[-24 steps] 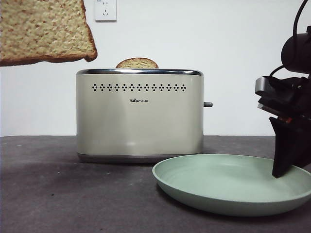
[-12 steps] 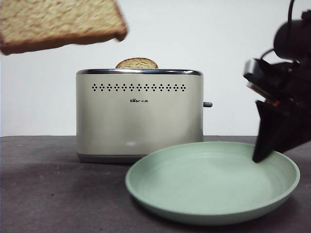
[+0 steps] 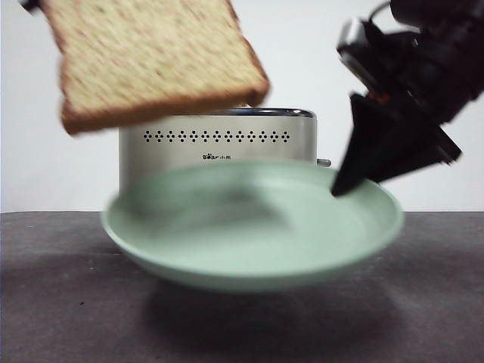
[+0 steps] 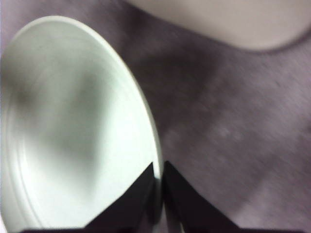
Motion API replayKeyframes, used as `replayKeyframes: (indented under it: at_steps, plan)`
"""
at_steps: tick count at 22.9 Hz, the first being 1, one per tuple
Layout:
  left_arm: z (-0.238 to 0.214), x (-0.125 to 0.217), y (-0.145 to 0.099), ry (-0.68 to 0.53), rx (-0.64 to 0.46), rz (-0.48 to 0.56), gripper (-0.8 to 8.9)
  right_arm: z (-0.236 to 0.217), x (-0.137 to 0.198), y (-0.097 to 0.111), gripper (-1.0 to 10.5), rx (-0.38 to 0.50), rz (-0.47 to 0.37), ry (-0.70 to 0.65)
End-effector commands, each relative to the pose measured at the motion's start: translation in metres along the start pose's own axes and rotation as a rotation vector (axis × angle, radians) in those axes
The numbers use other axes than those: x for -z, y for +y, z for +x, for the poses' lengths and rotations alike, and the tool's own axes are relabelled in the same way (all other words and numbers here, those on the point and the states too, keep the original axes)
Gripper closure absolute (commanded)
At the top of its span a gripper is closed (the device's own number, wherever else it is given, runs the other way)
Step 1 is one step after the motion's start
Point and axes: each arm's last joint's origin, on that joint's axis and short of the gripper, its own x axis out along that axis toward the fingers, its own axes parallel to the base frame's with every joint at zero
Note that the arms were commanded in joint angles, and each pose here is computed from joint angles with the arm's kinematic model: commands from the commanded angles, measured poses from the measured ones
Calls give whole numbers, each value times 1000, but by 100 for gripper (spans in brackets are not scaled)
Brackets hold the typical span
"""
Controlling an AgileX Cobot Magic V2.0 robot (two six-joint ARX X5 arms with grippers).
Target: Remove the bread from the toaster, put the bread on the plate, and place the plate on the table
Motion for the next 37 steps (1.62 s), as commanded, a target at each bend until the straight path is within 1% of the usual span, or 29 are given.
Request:
replayKeyframes:
  at_steps: [1,7,10,12,13,16,17,20,23,28,31,35,37]
  plan:
    - [17,-5,14,27,30,-9,808,-1,-4,9,943,-29,22,-28]
    - [54,-3,40,97,88,-58,808,-1,-3,17,943,-44,11,-27]
    - [75,3,52,154,108,-100,807,0,-3,18,943,-45,11,-25]
    - [85,7,58,182,114,-119,789,0,-3,18,943,-46,11,-25]
    - [88,8,61,191,113,-125,747,0,-3,18,943,-46,11,-25]
    - [92,8,63,202,65,-116,568,0,-3,18,943,-46,11,-25]
    - [92,8,63,199,65,-111,538,0,-3,18,943,-46,11,-25]
    - [91,4,62,191,59,-100,536,0,-3,18,943,-45,12,-23]
    - [90,-5,55,190,46,-68,536,0,-2,17,943,-44,14,-18]
    - [91,-26,28,283,-106,81,536,0,-3,17,943,-44,18,-18]
    - [92,-39,12,306,-208,173,536,0,-3,17,943,-44,18,-18]
    - [84,-58,-4,294,-307,228,536,0,-3,17,943,-43,25,-19]
    - [75,-68,-11,288,-331,237,536,0,-3,17,943,-37,28,-20]
